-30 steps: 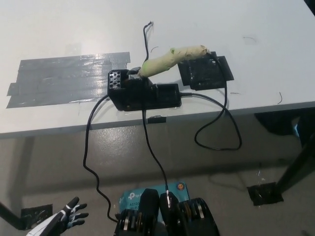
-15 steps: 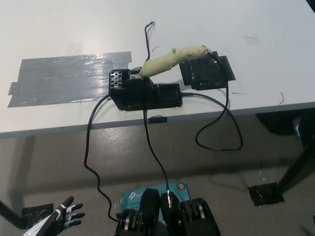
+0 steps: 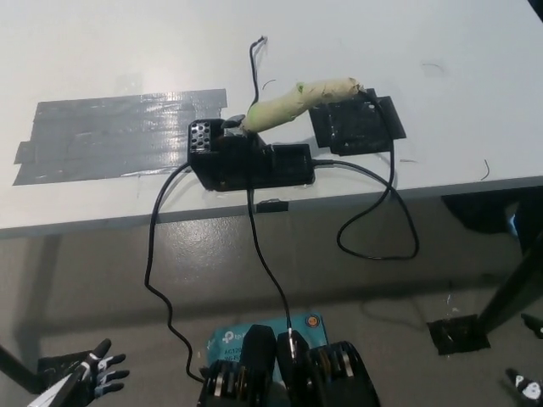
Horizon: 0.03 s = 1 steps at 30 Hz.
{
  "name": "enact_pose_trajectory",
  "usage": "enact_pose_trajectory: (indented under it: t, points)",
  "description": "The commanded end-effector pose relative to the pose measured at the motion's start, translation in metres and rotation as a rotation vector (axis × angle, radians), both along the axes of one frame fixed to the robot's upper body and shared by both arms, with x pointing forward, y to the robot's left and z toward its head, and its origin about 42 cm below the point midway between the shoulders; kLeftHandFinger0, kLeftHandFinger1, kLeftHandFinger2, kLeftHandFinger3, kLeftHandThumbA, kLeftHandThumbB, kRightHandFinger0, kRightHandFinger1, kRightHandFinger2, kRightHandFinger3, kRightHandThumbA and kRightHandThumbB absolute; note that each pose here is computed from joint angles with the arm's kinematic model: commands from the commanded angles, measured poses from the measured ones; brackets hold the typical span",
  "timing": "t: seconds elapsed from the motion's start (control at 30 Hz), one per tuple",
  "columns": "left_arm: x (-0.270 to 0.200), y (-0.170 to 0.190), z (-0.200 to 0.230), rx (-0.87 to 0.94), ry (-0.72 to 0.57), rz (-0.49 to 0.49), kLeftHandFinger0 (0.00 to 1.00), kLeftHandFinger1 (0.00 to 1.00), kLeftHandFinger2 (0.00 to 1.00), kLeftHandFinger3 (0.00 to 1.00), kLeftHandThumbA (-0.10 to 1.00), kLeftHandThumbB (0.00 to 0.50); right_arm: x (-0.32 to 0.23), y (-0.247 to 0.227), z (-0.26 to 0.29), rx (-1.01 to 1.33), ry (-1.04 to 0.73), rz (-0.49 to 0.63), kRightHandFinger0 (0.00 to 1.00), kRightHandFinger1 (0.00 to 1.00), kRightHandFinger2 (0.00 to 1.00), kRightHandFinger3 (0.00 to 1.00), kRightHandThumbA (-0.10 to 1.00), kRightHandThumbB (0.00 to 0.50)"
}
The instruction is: The robot uses its right hand to grab and lift the soldering gun kept on the middle of the table and puts it in its base
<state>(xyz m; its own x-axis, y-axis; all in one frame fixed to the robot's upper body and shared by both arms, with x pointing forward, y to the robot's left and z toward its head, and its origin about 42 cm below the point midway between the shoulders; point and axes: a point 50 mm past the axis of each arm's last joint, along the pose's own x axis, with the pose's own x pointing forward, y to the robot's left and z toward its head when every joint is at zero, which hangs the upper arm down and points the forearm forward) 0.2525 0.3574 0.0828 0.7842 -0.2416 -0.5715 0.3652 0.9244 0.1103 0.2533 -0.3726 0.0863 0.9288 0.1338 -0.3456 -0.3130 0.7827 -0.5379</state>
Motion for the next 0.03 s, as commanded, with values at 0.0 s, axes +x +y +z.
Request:
enact_pose_trajectory:
  t: [0.0]
  points:
    - [-0.0014,0.0175,0.0066,0.049,0.001,0.029,1.0,1.0,1.0,1.0,1.0,0.301,0.0103,-0.0037,0.0109,-0.068,-0.003,0.001,1.0,1.0,1.0,1.0,0.4,0.252]
